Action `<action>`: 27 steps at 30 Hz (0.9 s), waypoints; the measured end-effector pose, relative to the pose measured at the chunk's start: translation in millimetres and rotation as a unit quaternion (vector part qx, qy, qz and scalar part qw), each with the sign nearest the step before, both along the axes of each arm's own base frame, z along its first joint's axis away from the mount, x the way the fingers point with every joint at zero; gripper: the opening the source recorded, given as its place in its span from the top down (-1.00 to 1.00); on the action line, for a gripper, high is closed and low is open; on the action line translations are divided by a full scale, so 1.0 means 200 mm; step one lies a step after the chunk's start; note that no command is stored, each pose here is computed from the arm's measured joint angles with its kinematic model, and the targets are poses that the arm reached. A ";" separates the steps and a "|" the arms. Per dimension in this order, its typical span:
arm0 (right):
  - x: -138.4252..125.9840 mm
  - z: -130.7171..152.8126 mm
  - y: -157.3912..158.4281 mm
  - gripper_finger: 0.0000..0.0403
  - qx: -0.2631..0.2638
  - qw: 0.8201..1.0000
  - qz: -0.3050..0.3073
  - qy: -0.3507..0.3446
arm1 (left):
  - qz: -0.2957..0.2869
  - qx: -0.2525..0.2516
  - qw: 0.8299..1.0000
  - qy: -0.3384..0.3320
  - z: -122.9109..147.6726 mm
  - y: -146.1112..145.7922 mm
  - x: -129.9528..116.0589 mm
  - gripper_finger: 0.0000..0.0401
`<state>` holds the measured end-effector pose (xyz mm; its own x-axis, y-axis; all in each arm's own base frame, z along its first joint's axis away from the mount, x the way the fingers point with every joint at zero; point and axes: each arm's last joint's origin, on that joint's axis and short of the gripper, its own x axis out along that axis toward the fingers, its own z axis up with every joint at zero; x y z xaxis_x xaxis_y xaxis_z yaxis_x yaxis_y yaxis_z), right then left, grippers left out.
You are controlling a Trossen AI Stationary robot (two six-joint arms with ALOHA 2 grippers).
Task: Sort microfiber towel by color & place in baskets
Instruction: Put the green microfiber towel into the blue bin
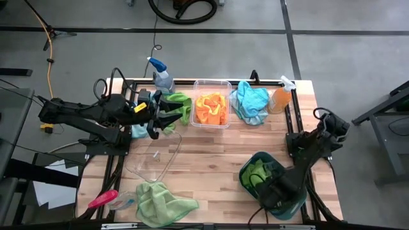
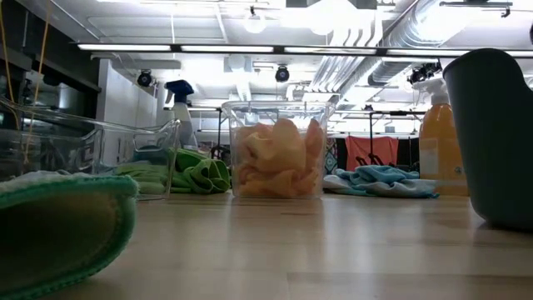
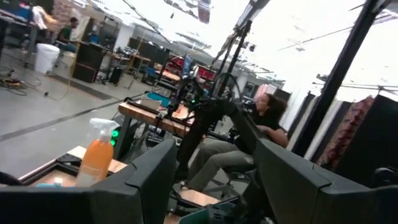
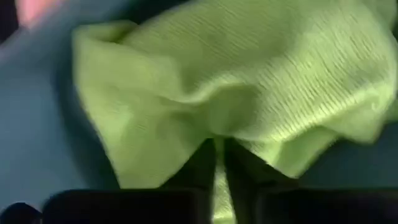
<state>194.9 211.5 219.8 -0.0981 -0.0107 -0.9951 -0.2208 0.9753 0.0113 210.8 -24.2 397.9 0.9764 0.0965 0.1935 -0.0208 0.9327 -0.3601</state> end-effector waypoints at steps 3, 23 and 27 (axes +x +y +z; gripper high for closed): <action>0.02 0.11 -0.01 0.88 0.005 1.000 -0.028 -0.008 | -0.022 0.003 1.000 -0.014 0.01 -0.01 0.00 -0.04; 0.45 0.67 -0.28 0.87 -0.014 0.855 -0.227 -0.466 | -0.072 0.026 0.997 -0.019 0.05 -0.01 -0.09 -0.04; 0.59 0.67 -0.34 0.87 0.029 0.818 -0.214 -0.533 | -0.069 0.040 0.997 -0.012 0.06 0.00 -0.16 -0.04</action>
